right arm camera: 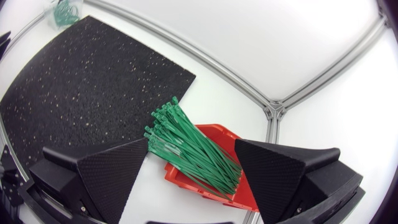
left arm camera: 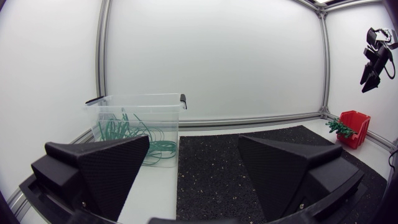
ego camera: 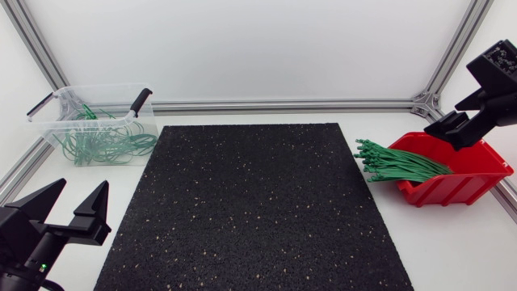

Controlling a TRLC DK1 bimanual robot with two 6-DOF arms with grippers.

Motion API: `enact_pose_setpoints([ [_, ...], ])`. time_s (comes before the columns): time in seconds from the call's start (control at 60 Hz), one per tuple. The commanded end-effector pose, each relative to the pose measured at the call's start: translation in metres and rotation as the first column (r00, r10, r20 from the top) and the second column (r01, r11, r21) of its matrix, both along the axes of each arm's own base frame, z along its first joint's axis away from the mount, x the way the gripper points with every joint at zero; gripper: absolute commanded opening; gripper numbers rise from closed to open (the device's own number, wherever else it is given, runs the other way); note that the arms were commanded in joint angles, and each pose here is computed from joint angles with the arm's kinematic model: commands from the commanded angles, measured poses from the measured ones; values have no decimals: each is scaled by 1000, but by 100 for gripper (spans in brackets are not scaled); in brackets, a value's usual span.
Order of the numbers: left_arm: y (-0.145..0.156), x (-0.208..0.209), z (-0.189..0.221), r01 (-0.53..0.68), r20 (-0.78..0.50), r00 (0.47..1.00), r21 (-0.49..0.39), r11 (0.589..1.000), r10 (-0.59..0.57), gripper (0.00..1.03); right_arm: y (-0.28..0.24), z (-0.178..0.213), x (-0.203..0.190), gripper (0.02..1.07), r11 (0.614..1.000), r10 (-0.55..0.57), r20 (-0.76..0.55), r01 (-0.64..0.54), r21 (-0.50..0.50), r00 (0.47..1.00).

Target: Take a green cable tie from the red box, thread the tail through the head to close it, then place it in the transparent bin on the left.

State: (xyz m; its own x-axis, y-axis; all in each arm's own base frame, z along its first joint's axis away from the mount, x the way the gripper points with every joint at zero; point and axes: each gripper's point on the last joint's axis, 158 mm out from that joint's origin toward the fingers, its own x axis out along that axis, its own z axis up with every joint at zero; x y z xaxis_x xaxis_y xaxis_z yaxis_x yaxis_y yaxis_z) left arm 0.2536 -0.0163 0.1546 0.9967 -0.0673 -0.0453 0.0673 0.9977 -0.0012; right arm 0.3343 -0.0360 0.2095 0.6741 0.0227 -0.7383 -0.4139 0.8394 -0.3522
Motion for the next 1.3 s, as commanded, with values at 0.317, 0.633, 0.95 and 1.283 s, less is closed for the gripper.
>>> enact_pose_setpoints([
  [0.317, -4, 0, -23, 19, -52, 998, -10, 1000, -20, 100, -4, -60, 11, 103, 950, 279, -276, -307, -65, 920],
  [0.633, -4, 0, -24, 19, -55, 998, -10, 1000, -20, 100, 0, -128, -17, 103, 847, 476, -427, -532, -14, 769],
  [0.95, -4, 0, -25, 19, -63, 998, -9, 1000, -20, 100, 7, -160, -35, 103, 718, 625, -417, -696, -27, 660],
  [1.283, -5, 0, -26, 22, -67, 998, -14, 1000, -22, 100, 13, -174, -31, 84, 676, 655, -414, -735, -52, 632],
])
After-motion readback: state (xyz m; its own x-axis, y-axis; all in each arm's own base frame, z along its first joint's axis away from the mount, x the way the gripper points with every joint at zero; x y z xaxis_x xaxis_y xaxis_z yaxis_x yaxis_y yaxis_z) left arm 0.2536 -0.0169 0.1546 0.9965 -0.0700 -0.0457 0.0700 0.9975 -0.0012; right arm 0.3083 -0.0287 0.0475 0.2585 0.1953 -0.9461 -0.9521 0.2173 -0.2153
